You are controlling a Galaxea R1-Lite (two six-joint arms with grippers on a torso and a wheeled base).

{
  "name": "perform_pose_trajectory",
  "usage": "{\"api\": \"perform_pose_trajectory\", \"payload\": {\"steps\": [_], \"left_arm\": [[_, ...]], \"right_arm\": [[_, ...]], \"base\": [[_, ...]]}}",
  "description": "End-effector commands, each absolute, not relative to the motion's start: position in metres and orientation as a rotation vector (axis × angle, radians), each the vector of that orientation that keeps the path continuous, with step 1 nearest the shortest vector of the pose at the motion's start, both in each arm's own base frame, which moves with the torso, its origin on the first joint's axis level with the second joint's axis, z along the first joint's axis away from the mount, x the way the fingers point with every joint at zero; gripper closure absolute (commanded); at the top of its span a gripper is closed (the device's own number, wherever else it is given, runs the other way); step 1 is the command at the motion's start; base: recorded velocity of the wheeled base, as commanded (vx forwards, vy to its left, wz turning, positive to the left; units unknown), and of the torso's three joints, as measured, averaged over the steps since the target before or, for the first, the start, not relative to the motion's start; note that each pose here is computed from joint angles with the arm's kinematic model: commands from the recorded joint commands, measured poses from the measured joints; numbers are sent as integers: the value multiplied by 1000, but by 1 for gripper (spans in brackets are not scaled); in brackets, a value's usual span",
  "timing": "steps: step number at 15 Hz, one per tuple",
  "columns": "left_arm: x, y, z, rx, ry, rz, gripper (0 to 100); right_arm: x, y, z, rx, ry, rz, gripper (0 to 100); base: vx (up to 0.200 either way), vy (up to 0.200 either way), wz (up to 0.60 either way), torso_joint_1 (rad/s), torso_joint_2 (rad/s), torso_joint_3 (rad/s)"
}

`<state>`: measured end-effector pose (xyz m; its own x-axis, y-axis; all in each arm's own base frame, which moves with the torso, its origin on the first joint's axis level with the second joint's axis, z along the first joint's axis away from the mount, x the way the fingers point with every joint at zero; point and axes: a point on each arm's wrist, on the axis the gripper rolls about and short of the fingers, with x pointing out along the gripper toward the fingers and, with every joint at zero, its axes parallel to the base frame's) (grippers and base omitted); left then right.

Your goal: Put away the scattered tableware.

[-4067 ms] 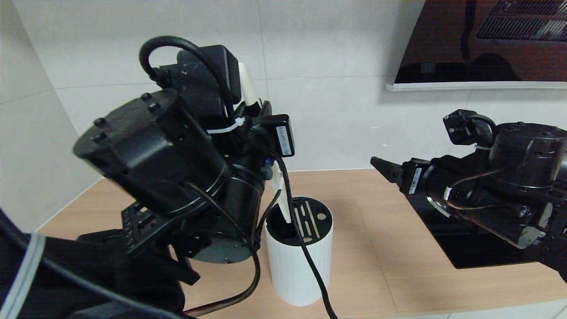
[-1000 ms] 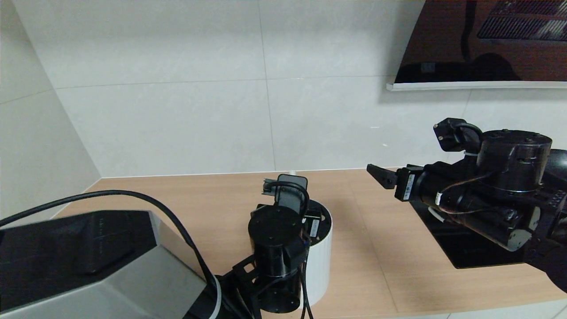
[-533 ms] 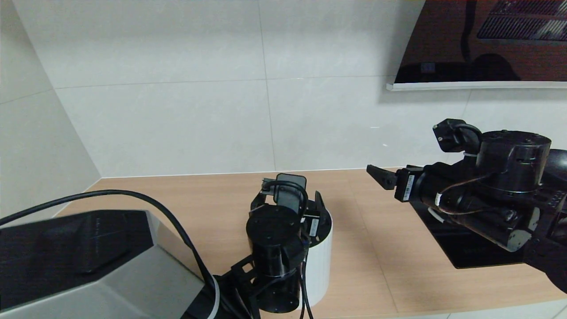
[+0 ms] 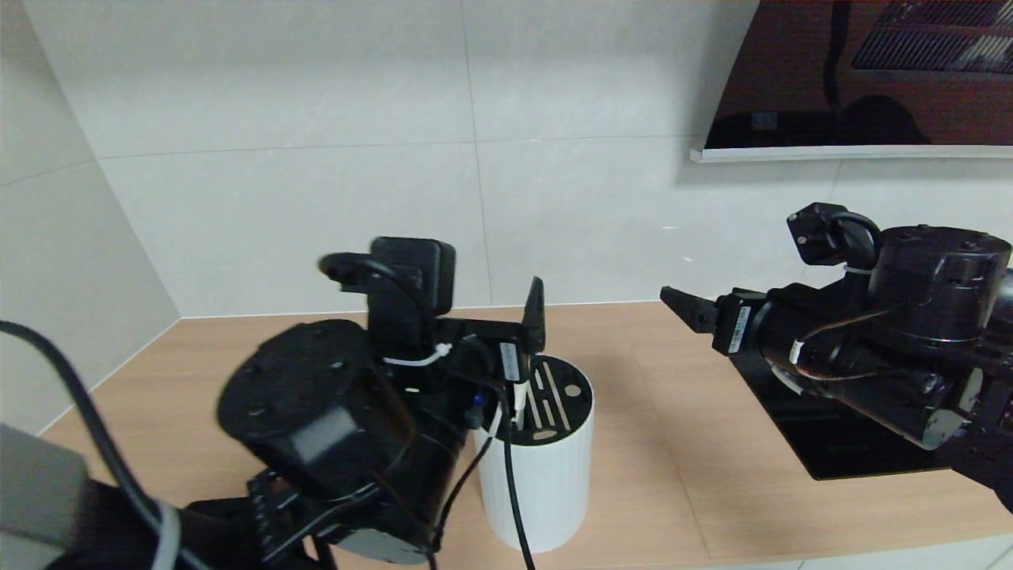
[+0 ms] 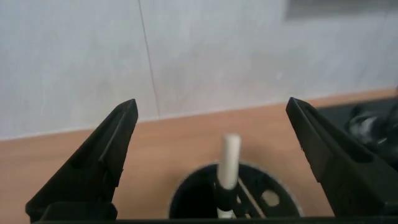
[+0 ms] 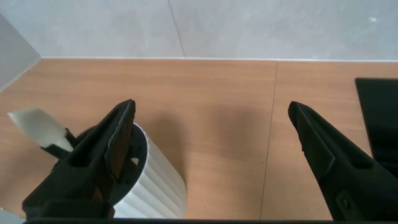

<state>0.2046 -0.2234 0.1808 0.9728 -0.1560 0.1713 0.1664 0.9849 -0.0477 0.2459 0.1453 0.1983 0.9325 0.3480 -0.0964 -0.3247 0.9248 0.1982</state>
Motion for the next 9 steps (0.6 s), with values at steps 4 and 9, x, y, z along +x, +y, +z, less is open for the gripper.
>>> {"api": "perform_pose_trajectory", "payload": {"steps": [4, 9], "left_arm": [[154, -139, 248, -147, -279, -205, 0], [113, -63, 259, -169, -399, -85, 0]], "right_arm": [[212, 115, 233, 221, 3, 329, 0], [144, 72, 239, 213, -109, 302, 0]], "base": [[0, 0, 0, 0, 0, 0], [0, 0, 0, 0, 0, 0]]}}
